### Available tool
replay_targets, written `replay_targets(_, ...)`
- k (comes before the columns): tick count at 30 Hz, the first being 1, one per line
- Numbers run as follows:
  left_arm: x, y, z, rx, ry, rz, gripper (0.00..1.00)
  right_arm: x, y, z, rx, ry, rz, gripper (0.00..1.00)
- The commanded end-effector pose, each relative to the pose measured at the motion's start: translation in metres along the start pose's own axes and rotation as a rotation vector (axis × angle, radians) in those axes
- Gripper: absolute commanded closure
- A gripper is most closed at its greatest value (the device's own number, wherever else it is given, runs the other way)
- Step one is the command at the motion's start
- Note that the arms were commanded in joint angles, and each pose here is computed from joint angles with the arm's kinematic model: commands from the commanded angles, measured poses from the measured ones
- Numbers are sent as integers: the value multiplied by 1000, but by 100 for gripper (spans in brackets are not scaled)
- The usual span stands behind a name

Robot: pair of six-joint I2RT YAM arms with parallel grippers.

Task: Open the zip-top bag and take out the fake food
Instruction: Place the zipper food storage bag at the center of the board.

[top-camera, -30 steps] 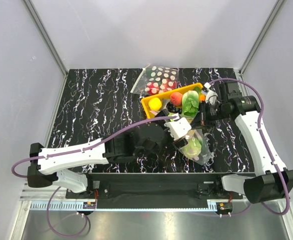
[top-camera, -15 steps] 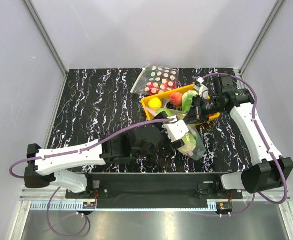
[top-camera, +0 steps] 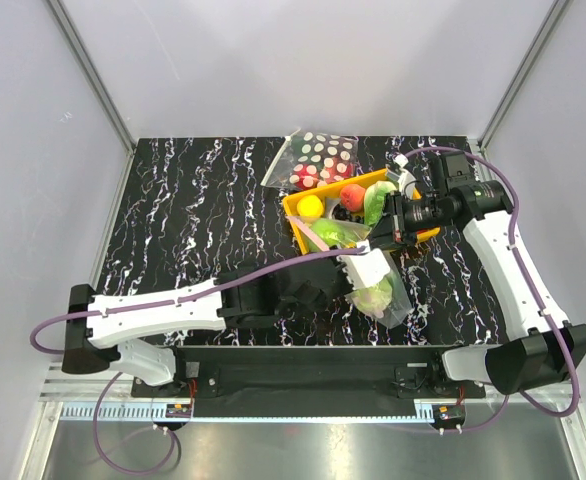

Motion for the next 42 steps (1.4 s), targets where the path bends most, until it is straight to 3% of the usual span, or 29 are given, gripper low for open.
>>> replay_targets(1, -11, -30, 3, -46, 16, -68, 100, -10, -5, 26, -77, -72, -44, 100)
replay_targets(4, -20, -29, -4, -88, 78, -47, 100, -11, -1, 23, -79, -45, -39, 91)
replay_targets(5, -26, -35, -3, -107, 95, -54, 100, -12, 0, 23, -89, -34, -40, 70)
replay_targets(7, -34, -32, -11, -149, 159, -15, 100, -15, 3, 21, -99, 5, -46, 51)
replay_targets(8, -36, -31, -8, -176, 172, 4, 100, -18, 4, 23, -121, 20, -57, 37)
replay_targets(12, -48, -29, -20, -375, 388, 117, 100, -29, 7, 22, -192, 114, -98, 21)
replay_targets(17, -42, -12, -28, -499, 534, 237, 100, -37, 14, 26, -303, 136, -176, 18)
replay_targets(21, -39, 1, -35, -541, 638, 300, 100, -38, 20, 40, -415, 56, -242, 17)
replay_targets(42, -34, -5, -5, -537, 651, 305, 100, -22, 42, 52, -654, -96, -262, 21)
Point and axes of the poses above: each gripper's point midway between its finger pads, its own x axis out along the fingers, its own z axis along the line the jaws close on, y = z × x, the point moved 3 cm from there along -x, back along the fingers, and after that the axes turned 12 degrees about -x, right-handed, at the moved point
